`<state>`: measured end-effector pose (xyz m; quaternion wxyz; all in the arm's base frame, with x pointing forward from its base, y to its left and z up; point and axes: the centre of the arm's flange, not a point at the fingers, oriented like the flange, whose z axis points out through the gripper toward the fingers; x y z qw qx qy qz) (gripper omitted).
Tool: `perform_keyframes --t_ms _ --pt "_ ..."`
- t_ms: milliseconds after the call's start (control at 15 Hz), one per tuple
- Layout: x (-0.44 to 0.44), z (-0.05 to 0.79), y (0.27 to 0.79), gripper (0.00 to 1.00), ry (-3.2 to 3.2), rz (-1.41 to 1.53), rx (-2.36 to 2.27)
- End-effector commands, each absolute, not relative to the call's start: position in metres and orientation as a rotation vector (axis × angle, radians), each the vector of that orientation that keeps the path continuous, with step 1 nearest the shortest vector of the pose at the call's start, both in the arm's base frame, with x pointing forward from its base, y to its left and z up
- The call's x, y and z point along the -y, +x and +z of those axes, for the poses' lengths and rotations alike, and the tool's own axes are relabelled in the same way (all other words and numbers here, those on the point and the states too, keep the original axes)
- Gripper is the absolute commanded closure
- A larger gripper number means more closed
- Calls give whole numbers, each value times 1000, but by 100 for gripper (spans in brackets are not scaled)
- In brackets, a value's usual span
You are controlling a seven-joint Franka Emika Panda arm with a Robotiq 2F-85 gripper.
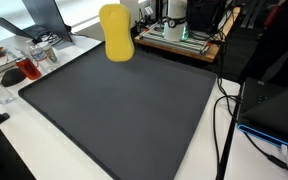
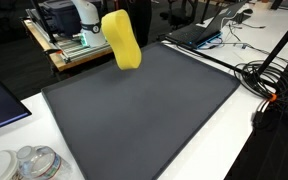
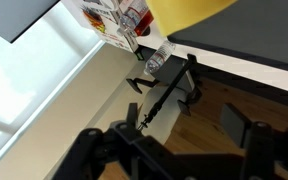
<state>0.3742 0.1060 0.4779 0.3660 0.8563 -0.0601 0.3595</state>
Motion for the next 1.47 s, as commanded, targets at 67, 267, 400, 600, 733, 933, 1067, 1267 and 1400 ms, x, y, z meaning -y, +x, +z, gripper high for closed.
perform_keyframes --t_ms 67,267,400,600,733,933,1067,1267,1400 --pt "-111 471 368 0 2202 879 84" --pt "-113 470 370 0 2244 846 47" --pt "-113 468 372 0 2284 812 14" --pt "-108 467 380 0 2387 723 -35" --pt "-101 463 388 0 2456 628 -62" --pt "-90 455 404 0 2532 488 -77" --pt "-83 448 415 0 2562 399 -91" --pt "-72 435 430 0 2603 247 -147" --pt "-63 423 441 0 2631 142 -181"
